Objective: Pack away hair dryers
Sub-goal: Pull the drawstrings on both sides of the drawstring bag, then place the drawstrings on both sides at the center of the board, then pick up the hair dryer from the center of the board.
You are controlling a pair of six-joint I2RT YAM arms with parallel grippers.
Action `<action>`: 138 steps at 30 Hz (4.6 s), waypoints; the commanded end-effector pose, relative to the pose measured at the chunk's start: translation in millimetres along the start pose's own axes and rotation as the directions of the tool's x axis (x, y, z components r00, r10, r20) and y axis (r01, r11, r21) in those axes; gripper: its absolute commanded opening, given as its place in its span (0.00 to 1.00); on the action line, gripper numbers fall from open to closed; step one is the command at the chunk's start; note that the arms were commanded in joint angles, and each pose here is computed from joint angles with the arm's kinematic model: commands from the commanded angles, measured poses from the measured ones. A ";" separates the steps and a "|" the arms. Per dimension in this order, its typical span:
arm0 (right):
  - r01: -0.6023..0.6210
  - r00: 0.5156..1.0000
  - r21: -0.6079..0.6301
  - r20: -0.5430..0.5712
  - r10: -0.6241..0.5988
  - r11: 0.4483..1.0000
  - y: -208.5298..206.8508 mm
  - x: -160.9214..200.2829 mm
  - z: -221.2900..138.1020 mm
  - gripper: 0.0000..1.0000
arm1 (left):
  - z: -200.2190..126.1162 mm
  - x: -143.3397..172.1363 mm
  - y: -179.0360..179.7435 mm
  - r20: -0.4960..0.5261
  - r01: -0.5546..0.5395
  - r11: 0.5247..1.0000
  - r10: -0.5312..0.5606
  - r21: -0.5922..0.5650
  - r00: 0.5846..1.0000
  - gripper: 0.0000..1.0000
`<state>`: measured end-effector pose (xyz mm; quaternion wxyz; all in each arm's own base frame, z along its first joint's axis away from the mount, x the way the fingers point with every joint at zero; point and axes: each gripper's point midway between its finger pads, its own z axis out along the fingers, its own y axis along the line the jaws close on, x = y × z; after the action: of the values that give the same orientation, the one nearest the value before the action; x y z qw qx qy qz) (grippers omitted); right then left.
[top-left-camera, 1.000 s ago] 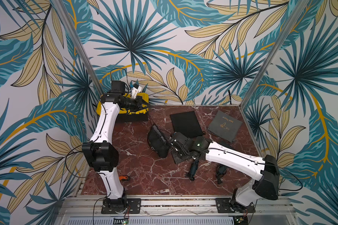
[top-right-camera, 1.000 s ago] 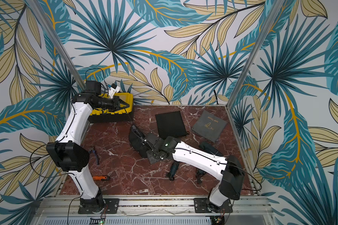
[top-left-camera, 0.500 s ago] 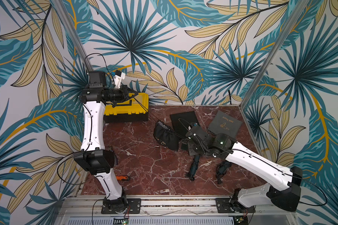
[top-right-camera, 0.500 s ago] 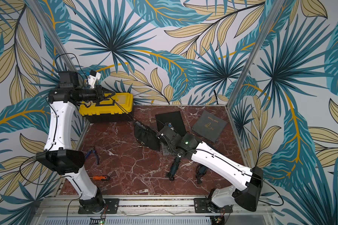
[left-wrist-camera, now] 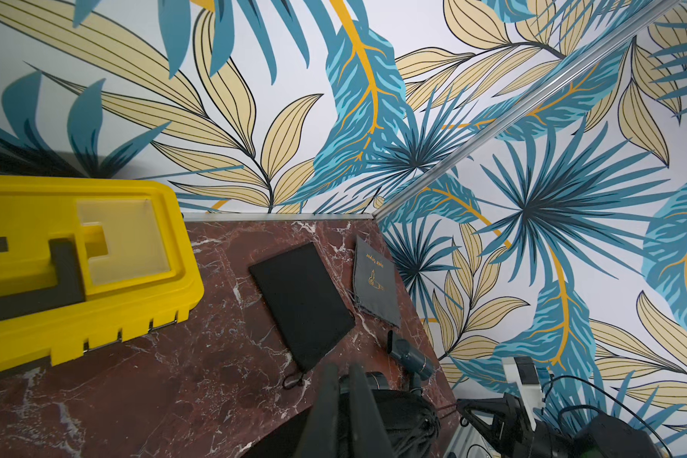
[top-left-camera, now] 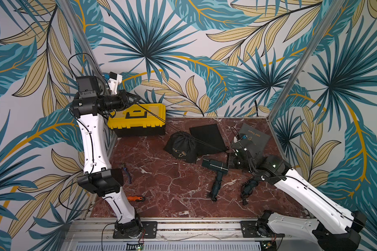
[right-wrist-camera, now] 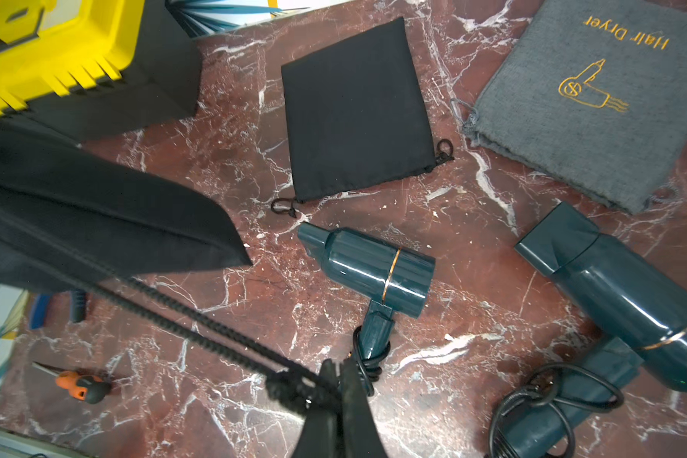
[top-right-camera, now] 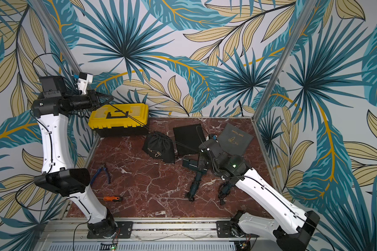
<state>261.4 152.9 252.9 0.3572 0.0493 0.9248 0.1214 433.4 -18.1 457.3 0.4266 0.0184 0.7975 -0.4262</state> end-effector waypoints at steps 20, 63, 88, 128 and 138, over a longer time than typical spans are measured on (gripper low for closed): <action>-0.050 0.989 0.058 -0.138 0.058 0.997 -47.3 41.5 10.6 0.00 | -42.3 -37.4 15.0 0.139 -0.129 0.985 0.144 -0.113 0.980 0.00; 0.154 0.859 -0.467 -0.373 -0.351 0.871 201.7 100.0 100.6 0.00 | 46.5 186.9 -17.5 -0.321 -0.390 0.912 0.409 0.125 0.854 0.00; 0.019 0.774 -0.478 -0.548 -0.316 0.878 246.1 149.0 182.1 0.17 | 79.2 239.7 90.4 -0.633 -0.435 0.897 0.291 -0.080 0.717 0.58; -0.109 0.931 0.171 -0.328 0.161 0.979 -6.5 141.2 84.4 0.69 | 83.4 210.0 -66.9 -0.540 -0.342 0.929 0.362 0.142 0.759 0.99; -0.231 0.895 0.186 -0.343 0.284 0.955 -14.2 155.8 129.7 0.69 | 108.2 186.9 -55.1 -0.435 -0.474 0.880 0.419 -0.020 0.797 1.00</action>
<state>223.5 180.6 62.1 0.1485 0.1551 0.9734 0.0794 354.9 -193.2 319.8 0.2928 0.2849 0.8751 -0.2594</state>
